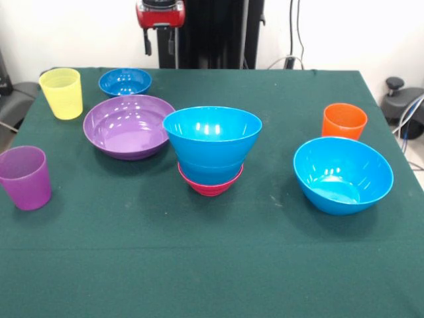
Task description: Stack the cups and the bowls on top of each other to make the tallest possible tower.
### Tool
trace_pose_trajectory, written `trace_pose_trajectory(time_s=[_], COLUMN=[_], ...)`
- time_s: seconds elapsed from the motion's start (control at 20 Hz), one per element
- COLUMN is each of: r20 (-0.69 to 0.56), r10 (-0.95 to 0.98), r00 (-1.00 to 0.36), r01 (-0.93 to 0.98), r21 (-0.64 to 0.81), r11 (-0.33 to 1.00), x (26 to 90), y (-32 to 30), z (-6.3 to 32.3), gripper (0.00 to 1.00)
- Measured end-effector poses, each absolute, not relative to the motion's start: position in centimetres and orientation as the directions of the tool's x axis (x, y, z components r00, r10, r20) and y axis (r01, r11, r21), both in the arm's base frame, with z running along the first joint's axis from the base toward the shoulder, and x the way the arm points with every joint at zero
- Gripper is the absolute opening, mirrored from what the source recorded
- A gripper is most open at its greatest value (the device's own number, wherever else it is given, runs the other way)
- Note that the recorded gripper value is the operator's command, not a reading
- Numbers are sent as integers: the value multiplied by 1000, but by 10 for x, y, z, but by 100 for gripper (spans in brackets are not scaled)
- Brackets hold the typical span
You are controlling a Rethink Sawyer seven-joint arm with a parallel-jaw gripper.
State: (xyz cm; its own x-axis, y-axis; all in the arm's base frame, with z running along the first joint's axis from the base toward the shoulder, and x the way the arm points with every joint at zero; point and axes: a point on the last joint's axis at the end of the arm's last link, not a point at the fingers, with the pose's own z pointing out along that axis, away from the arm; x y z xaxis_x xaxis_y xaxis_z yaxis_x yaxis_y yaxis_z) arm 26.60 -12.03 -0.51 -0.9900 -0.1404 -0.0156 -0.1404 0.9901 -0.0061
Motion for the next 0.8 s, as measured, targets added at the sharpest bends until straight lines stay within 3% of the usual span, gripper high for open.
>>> trace_pose_trajectory(time_s=[0.8], r20=[-28], r10=[-62], r00=[-998], r01=[-63], r21=[20], r11=[998], x=[284], y=[-139], z=[-23], gripper=[100])
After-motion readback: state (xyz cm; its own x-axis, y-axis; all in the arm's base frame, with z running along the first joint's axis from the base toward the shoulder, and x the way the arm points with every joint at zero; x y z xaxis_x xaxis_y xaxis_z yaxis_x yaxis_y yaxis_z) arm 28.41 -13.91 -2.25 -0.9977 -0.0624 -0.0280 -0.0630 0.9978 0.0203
